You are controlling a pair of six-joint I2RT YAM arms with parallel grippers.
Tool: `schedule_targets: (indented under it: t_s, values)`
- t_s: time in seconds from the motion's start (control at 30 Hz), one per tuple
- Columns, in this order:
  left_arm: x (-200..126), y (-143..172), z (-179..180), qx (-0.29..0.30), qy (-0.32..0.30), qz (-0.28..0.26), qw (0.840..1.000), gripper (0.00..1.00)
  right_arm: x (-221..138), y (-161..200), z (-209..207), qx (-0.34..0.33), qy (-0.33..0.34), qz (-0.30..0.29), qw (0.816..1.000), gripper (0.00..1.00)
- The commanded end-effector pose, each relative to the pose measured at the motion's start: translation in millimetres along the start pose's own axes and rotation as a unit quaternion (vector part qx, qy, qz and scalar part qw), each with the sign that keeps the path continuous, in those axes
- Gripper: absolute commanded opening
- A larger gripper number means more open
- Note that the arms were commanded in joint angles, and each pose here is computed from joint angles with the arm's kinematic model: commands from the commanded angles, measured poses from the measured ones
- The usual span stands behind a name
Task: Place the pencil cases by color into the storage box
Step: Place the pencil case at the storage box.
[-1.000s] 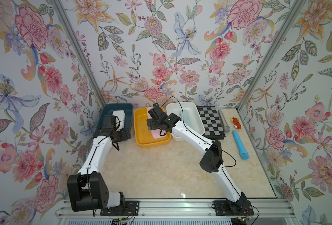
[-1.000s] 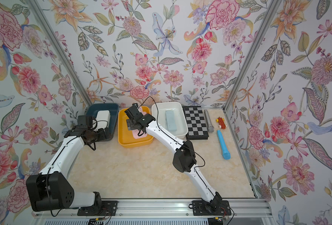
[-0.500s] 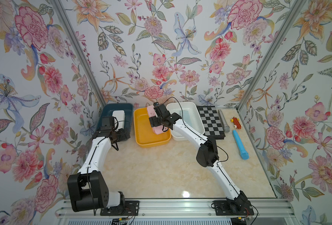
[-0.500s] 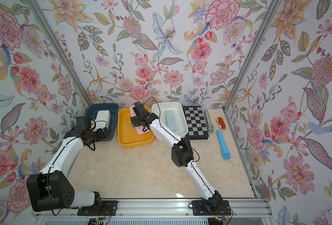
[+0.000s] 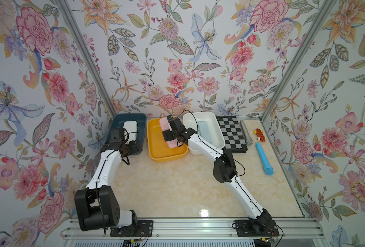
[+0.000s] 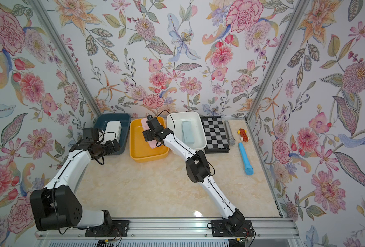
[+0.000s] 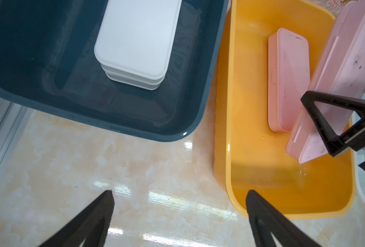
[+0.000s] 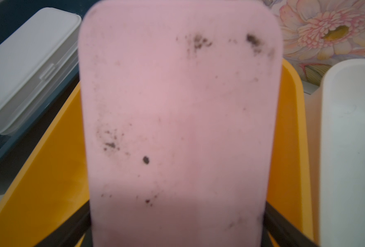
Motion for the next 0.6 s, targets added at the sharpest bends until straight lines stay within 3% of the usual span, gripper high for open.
schedule_targets:
  t_s: [0.0, 0.37, 0.57]
  values:
    - [6.2, 2.6, 3.5, -0.016, 0.006, 0.010, 1.000, 0.98, 4.6, -7.6, -4.5, -0.001, 0.002, -0.026, 1.000, 0.84]
    - [8.0, 2.0, 5.6, -0.023, 0.013, 0.011, 1.000, 0.98, 17.8, -0.9, -8.1, -0.010, -0.003, -0.031, 0.999, 1.00]
    - [8.5, 2.0, 6.5, -0.026, 0.016, 0.012, 0.999, 0.98, 21.6, -4.0, -17.8, 0.004, -0.011, -0.038, 0.999, 1.00]
Point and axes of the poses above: each gripper's point midway between its finger pads, its own x axis out along the fingers, its own z axis along the line the jaws close on, y = z × x, the point moved 7 cm from there along -x, back along the fingers
